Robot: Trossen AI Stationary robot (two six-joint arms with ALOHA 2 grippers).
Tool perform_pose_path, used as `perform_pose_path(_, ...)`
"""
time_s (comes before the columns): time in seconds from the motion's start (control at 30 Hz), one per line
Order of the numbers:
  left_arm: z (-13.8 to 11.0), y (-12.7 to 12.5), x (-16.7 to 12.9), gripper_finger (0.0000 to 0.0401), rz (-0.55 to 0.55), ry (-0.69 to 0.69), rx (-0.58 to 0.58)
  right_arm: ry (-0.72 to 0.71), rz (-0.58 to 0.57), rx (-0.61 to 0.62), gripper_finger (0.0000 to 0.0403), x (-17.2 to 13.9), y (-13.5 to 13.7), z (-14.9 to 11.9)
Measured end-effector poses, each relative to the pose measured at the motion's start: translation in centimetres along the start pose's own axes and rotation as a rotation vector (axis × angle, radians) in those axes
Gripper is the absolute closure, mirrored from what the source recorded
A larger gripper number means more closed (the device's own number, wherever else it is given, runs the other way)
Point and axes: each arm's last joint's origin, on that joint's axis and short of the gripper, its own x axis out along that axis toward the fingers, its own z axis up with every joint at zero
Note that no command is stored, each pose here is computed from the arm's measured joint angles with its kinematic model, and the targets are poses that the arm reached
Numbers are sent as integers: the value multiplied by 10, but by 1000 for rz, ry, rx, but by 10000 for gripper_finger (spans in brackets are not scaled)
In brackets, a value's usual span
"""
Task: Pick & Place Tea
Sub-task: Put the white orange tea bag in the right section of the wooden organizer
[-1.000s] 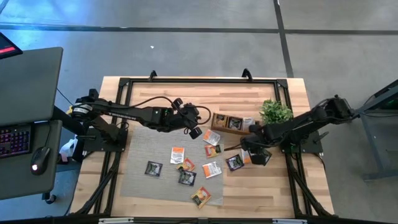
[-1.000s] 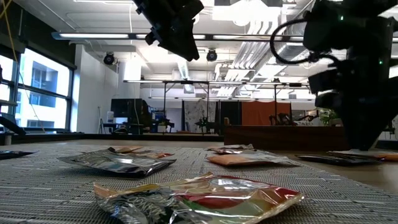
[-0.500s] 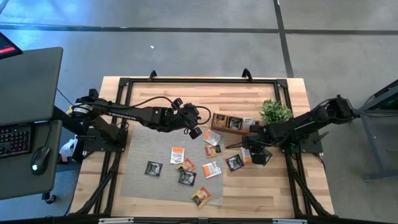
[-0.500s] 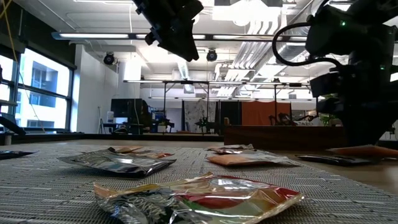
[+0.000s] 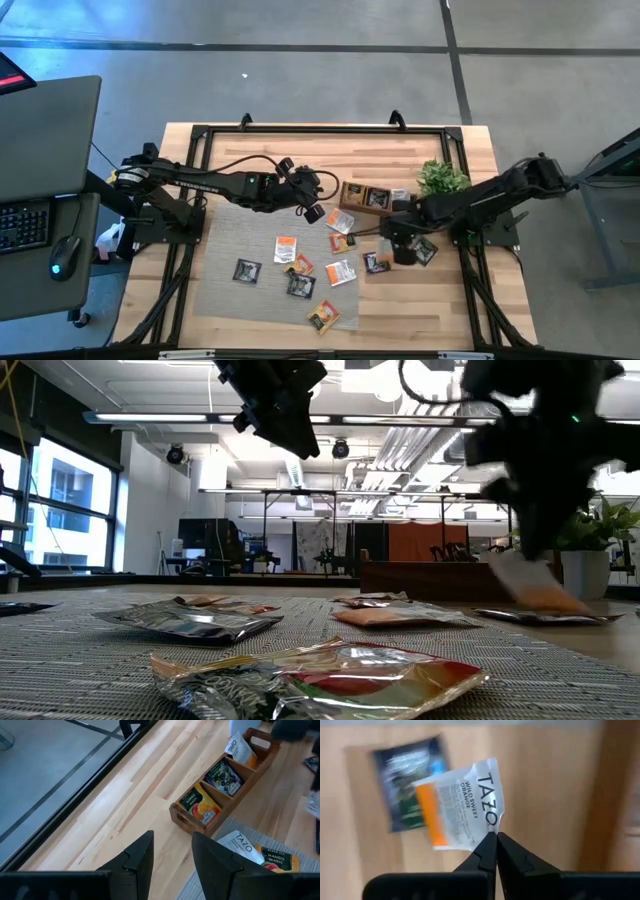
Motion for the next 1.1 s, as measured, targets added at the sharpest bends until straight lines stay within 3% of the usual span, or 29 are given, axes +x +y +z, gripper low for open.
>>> perform_pose_path(0.13, 0, 0, 0, 270, 0, 0, 1, -37, -252, 3, 398, -33, -6, 18)
perform_pose_path(0.23, 0, 0, 0, 270, 0, 0, 1, -30, -484, 52, 399, -47, -13, 17)
perform_pose_path(0.3, 0, 0, 0, 270, 0, 0, 1, 7, -563, 79, 399, -51, -17, 12)
perform_pose_path(0.5, 0, 0, 0, 270, -1, 0, 0, 140, -638, 156, 400, -39, -28, -10)
perform_pose_path(0.7, 0, 0, 0, 270, -2, 0, -2, 203, -680, 156, 399, -18, -38, -28)
perform_pose_path(1.1, 0, 0, 0, 270, -1, 0, -2, 169, -643, 117, 385, -24, -37, -18)
